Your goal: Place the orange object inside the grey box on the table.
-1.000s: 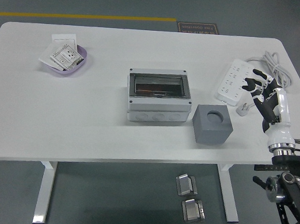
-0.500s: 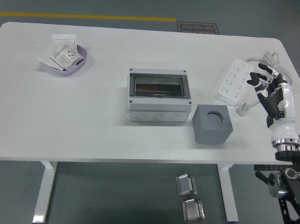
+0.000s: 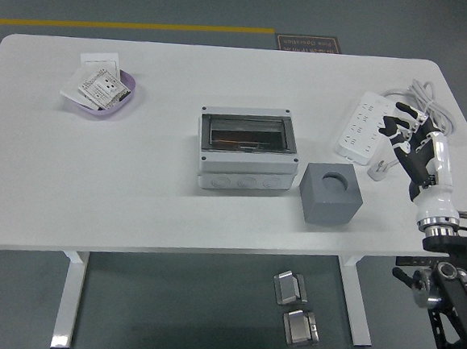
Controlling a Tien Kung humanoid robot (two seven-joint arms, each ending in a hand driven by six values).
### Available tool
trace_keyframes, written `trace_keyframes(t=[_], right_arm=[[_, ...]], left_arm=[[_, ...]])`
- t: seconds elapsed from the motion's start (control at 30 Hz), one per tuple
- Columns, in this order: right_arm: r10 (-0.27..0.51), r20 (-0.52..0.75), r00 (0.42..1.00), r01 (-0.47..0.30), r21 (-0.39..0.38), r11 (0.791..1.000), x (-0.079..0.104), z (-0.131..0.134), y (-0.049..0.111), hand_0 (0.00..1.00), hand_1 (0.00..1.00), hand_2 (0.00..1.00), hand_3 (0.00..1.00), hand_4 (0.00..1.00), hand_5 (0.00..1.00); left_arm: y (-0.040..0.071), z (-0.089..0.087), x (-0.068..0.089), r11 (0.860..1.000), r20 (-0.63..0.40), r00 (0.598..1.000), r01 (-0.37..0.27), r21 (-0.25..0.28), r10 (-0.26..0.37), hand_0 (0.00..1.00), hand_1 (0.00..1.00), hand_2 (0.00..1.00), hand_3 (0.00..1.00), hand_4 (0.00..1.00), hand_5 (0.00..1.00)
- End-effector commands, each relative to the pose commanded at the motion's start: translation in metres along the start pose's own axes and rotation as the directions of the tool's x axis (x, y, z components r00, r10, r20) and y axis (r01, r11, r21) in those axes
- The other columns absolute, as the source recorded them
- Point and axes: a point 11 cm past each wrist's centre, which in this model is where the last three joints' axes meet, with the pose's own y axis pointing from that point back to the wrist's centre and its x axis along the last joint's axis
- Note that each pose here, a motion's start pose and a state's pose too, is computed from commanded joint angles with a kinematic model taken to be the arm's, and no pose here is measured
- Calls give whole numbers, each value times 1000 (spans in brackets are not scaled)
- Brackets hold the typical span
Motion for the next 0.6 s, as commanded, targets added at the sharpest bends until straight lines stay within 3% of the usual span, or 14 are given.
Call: trace_keyframes(t=[0.37,0.6], right_arm=[[-27,-20,999,26,-19,999,1,3,-6,682,548,622,716,928,497],[-71,-34,997,70,-5,997,-9,-1,-17,684,559,629,719,926,494]], left_arm=[[0,3,-10,1000,14,1000,15,-10,-15,680,685,586,655,634,385],[0,5,-16,1000,33,999,25,-13,-25,680,684,587,656,636,386]])
